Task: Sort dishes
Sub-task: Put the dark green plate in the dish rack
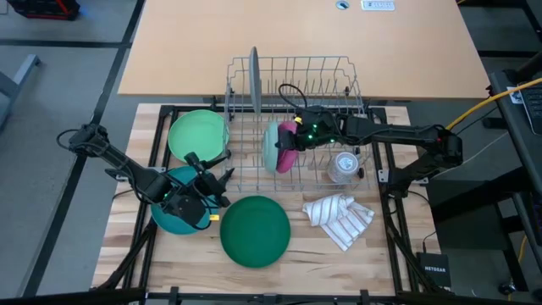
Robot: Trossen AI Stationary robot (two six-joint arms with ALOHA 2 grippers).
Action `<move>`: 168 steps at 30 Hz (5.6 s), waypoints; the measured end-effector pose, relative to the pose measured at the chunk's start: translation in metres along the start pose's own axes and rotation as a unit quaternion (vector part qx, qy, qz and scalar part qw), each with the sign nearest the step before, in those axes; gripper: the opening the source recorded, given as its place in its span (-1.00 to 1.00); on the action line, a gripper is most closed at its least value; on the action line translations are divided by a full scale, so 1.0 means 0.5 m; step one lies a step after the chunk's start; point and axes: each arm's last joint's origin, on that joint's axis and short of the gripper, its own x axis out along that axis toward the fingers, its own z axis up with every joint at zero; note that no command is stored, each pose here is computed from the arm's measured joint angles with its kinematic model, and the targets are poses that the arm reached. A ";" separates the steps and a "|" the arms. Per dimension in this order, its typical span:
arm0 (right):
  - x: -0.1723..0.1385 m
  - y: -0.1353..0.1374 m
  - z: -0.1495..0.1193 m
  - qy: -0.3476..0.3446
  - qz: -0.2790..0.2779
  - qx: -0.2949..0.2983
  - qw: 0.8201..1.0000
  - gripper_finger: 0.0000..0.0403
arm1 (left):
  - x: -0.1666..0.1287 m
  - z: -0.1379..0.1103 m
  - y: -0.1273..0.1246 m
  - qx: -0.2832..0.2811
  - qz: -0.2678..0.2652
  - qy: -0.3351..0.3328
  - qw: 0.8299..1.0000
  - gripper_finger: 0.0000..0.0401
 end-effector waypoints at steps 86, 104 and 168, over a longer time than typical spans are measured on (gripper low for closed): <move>0.146 -0.036 -0.598 0.026 -0.214 0.175 0.961 -0.47 | -0.058 -0.087 -0.089 -0.184 -0.335 0.156 0.911 -0.09; 0.185 -0.074 -0.619 0.003 -0.230 0.137 0.963 -0.81 | -0.056 -0.094 -0.102 -0.173 -0.332 0.162 0.913 -0.09; 0.072 0.015 -0.536 -0.058 -0.172 -0.235 0.955 -0.93 | -0.040 -0.089 -0.098 -0.217 -0.296 0.158 0.917 -0.09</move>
